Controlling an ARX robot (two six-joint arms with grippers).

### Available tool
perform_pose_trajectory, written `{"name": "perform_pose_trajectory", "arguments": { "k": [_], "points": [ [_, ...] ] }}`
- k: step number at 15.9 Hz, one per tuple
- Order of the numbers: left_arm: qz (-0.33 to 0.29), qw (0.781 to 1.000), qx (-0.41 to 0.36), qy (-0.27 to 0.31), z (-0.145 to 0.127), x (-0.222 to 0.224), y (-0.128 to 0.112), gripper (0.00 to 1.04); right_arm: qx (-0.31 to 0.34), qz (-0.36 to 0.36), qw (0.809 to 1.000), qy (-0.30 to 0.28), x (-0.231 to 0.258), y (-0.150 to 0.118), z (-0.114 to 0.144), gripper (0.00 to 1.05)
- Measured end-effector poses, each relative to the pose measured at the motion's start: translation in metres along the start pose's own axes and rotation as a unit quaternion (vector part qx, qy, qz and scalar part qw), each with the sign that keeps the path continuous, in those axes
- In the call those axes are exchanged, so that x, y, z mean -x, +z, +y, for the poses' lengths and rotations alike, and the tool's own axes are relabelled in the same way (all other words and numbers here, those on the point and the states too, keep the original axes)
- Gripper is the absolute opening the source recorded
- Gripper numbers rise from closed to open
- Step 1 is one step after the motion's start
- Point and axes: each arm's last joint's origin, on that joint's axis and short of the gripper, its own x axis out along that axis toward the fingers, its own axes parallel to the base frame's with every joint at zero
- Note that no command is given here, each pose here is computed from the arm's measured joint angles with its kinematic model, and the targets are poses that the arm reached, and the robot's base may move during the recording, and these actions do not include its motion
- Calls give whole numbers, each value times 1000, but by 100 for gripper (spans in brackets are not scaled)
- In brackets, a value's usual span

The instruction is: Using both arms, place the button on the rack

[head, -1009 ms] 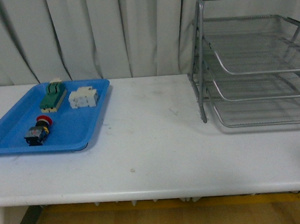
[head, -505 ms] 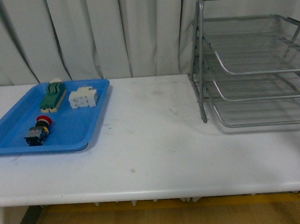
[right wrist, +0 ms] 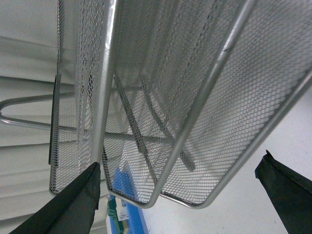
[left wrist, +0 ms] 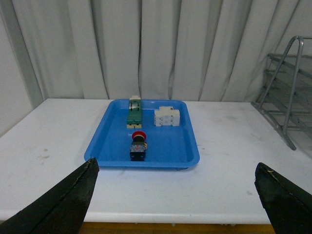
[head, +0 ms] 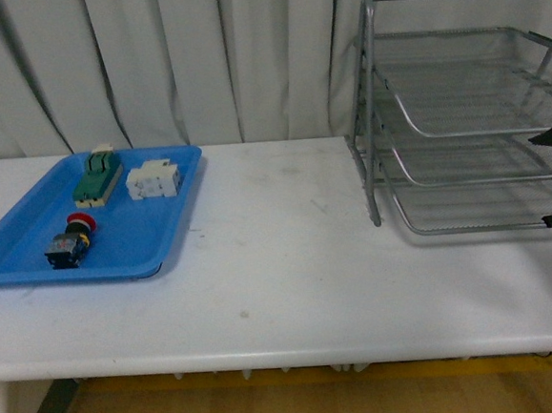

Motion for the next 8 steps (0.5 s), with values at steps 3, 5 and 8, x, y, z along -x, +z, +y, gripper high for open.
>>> {"name": "perform_pose_trajectory", "arguments": {
  "k": [3,5,8],
  "points": [
    [0,1000,0,0,0,0,0,98,3,6,1000,-12,-19,-5,-2,98],
    [0,1000,0,0,0,0,0,98,6,4,1000,-15,-34,-9,0,98],
    [0,1000,0,0,0,0,0,98,7,-2,1000,-29,-56,-10,-1,98]
  ]
}}
